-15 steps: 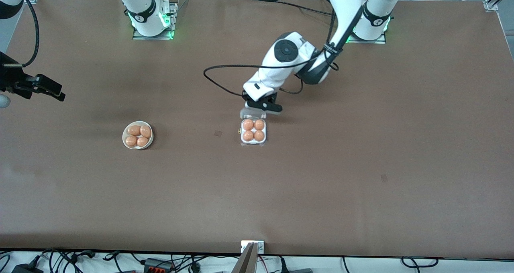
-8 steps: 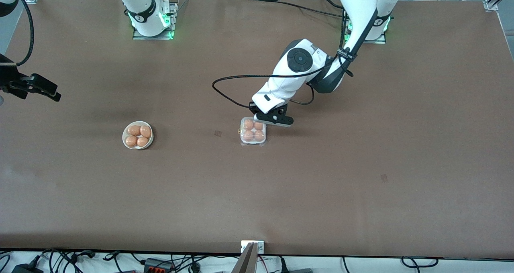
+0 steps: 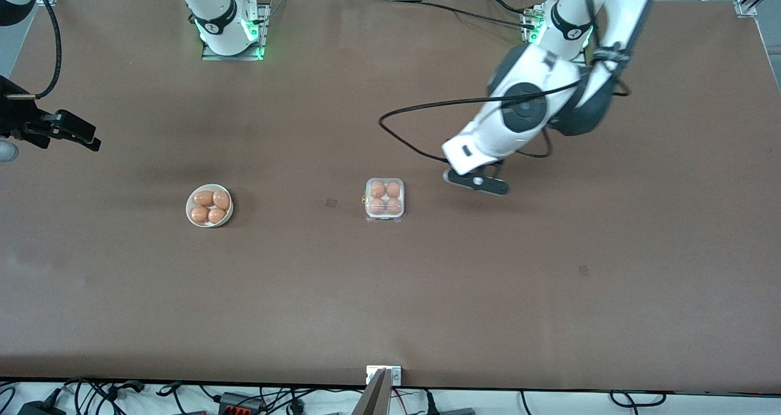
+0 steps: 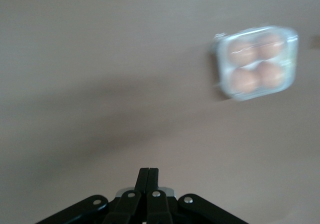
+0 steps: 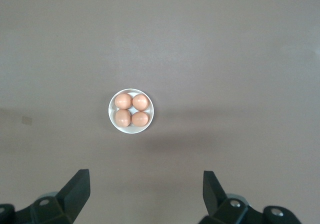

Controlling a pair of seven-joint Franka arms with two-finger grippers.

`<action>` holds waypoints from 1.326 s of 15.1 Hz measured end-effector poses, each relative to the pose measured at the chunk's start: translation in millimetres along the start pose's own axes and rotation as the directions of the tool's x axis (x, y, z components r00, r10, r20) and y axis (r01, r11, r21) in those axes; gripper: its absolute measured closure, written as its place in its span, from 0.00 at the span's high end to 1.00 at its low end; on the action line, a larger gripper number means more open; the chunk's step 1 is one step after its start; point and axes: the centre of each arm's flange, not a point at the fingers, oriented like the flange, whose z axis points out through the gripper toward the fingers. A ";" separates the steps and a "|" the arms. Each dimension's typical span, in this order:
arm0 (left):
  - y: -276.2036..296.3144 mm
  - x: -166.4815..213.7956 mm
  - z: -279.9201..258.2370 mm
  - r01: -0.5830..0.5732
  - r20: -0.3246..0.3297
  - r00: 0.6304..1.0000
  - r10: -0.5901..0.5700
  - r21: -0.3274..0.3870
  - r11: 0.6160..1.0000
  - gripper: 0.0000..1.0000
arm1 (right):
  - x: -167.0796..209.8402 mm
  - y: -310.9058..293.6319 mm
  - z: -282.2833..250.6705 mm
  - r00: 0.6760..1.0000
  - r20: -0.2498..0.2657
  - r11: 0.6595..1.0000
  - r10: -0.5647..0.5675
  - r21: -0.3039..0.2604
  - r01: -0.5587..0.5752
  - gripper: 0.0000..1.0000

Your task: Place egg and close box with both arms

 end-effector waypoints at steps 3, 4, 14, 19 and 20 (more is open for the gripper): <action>-46.7 -5.0 -64.9 -0.054 0.052 0.998 0.048 0.129 0.990 0.09 | -0.1 -1.0 -0.2 1.000 0.000 1.000 -0.002 0.000 0.002 1.00; -59.3 -7.2 -84.5 -0.077 0.060 0.996 0.069 0.150 0.986 0.12 | -0.5 -2.2 -0.2 1.000 0.002 1.000 -0.004 0.000 0.004 1.00; -234.9 -45.2 -184.3 -0.024 0.061 0.998 0.023 0.014 1.000 0.99 | -9.1 -2.9 -4.2 0.999 0.036 1.000 -0.006 0.000 0.006 1.00; -234.0 -72.3 -184.3 0.093 0.008 0.996 -0.093 0.011 0.996 1.00 | -10.5 -3.4 -3.9 0.999 0.042 1.000 -0.007 0.000 0.007 1.00; -224.9 -74.5 -177.2 0.118 -0.011 0.993 -0.118 0.016 0.993 1.00 | -12.8 -2.0 -5.2 0.999 0.038 1.000 -0.004 -0.001 0.004 1.00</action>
